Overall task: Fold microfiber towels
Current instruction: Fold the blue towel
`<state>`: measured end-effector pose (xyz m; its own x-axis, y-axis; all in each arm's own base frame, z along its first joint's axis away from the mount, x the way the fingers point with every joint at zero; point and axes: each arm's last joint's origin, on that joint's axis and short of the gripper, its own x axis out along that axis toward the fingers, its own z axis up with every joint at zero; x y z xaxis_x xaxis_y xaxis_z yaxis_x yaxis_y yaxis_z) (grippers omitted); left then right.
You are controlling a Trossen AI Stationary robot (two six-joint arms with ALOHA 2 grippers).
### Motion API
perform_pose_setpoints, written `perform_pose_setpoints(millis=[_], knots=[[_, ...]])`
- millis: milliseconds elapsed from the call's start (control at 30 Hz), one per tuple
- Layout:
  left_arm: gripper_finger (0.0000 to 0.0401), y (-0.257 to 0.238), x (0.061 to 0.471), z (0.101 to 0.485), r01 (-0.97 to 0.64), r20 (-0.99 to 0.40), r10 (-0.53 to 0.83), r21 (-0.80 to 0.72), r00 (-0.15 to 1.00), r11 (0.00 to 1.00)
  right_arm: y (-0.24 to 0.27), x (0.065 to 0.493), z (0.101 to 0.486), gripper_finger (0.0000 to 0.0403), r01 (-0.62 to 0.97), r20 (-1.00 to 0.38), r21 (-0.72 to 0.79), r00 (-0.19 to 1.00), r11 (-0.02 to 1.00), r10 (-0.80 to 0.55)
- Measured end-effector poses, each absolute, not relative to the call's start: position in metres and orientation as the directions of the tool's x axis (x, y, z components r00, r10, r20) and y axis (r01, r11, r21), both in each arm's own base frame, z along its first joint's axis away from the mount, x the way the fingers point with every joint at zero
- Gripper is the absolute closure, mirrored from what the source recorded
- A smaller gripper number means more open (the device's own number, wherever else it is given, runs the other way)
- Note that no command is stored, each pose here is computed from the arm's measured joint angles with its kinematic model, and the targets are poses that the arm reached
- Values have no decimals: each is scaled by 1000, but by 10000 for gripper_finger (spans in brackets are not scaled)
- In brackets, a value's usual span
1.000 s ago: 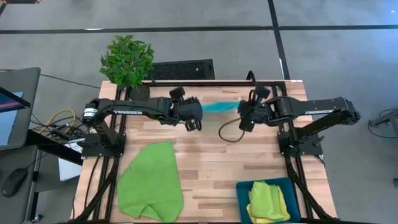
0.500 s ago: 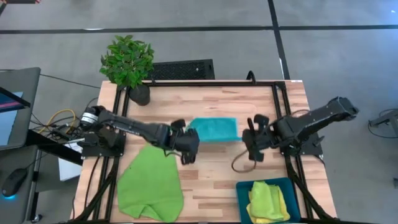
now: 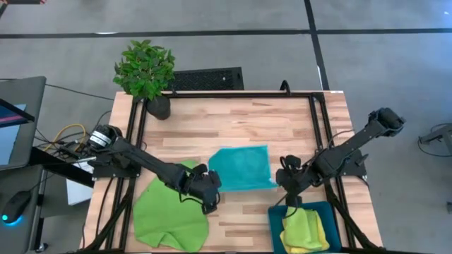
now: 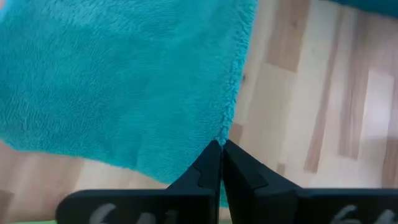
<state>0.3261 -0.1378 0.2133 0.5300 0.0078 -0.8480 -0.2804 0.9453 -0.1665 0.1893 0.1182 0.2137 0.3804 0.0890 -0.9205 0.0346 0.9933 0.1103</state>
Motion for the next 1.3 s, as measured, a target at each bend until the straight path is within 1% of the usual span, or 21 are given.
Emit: perform_pose_setpoints(millis=[100, 167, 267, 333, 467, 633, 800, 933, 1100, 1300], knots=[[401, -139, 321, 203, -333, -851, 8, -197, 525, 922, 120, 186, 203, 395, 66, -916, 136, 389, 988, 100], [401, -137, 316, 195, -355, -873, 24, -174, 488, 918, 117, 182, 196, 395, 78, -932, 116, 353, 990, 81], [401, -135, 318, 196, -367, -851, 62, -157, 521, 917, 114, 185, 196, 395, 107, -916, 78, 399, 991, 29], [401, -129, 320, 195, -393, -846, 104, -131, 524, 910, 108, 187, 194, 395, 139, -914, 43, 405, 989, -17], [401, -118, 325, 195, -412, -846, 116, -129, 520, 902, 100, 191, 195, 395, 169, -913, 35, 407, 985, -37], [401, -108, 328, 195, -411, -848, 126, -116, 516, 904, 95, 195, 195, 395, 129, -909, 12, 414, 992, -43], [401, -94, 333, 195, -444, -849, 138, -123, 510, 887, 94, 198, 196, 395, 108, -899, 11, 435, 994, -38], [401, -92, 333, 195, -434, -854, 122, -130, 506, 891, 94, 203, 198, 394, 74, -880, 14, 474, 997, -23], [401, -94, 333, 195, -429, -854, 118, -131, 507, 894, 94, 212, 202, 374, -17, -834, -3, 552, 1000, 7], [401, -94, 333, 195, -433, -852, 123, -131, 509, 892, 93, 227, 212, 323, -95, -741, -24, 670, 995, 46]])
